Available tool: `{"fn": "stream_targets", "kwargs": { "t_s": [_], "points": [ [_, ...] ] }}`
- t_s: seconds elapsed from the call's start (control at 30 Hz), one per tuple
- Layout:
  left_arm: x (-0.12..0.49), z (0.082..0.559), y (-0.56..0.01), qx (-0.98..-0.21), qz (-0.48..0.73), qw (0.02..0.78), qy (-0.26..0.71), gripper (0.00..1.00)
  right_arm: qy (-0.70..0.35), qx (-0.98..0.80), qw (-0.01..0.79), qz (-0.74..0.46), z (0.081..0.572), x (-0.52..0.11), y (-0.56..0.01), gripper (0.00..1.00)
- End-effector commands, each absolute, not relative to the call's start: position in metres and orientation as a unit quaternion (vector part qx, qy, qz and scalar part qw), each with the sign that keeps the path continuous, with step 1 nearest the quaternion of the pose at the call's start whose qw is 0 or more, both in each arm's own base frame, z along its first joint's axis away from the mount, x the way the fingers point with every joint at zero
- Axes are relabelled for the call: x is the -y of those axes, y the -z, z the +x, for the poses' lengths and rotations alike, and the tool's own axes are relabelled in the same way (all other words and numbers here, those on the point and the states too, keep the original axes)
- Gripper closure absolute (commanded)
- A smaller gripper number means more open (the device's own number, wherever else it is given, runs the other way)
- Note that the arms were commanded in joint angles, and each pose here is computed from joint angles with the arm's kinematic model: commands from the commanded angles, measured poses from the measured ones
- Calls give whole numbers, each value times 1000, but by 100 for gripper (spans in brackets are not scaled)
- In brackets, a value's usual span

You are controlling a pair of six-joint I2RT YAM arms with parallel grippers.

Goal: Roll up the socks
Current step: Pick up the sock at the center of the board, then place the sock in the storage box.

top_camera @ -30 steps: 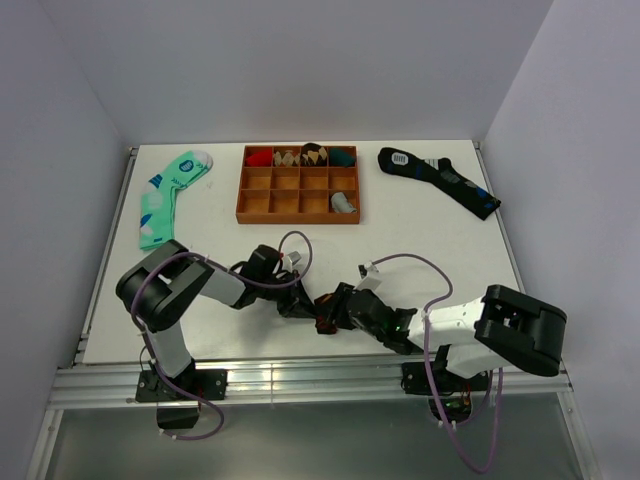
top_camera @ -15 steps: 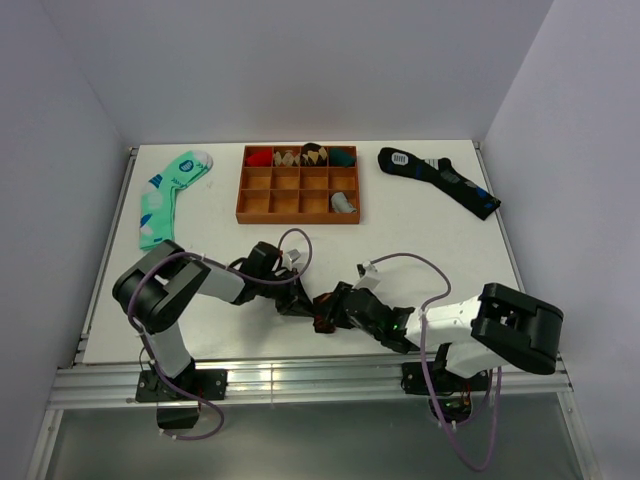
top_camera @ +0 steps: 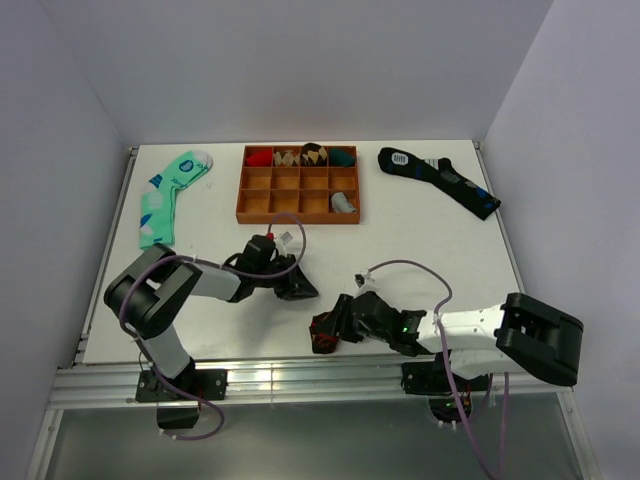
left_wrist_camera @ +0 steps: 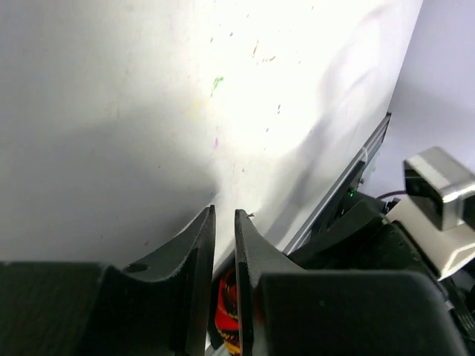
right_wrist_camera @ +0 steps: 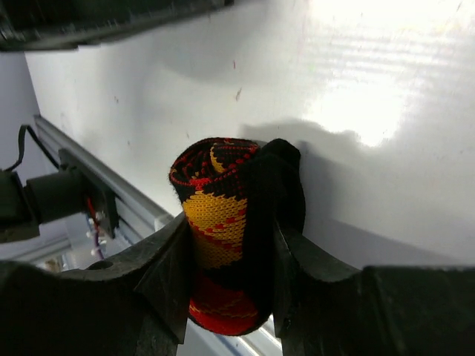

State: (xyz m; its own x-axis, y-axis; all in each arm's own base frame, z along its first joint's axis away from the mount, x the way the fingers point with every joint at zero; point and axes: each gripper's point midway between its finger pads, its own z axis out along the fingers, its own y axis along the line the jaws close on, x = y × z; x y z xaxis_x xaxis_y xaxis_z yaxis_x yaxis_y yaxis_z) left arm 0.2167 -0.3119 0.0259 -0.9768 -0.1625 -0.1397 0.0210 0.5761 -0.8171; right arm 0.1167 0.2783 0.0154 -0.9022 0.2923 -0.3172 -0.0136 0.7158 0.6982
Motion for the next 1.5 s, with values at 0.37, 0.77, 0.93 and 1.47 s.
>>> {"fn": "stream_targets", "kwargs": {
  "t_s": [0.37, 0.77, 0.93, 1.47],
  "points": [
    [280, 250, -80, -873, -46, 225, 430, 82, -252, -954, 147, 66, 92, -213, 10, 100],
    [232, 264, -180, -853, -38, 328, 404, 82, -256, -935, 241, 44, 189, -240, -77, 100],
    [217, 261, -203, -848, -38, 348, 397, 83, -274, -917, 288, 40, 238, -260, -138, 100],
    [190, 259, -250, -840, -41, 391, 374, 85, -381, -846, 373, 23, 395, -309, -247, 100]
  ]
}}
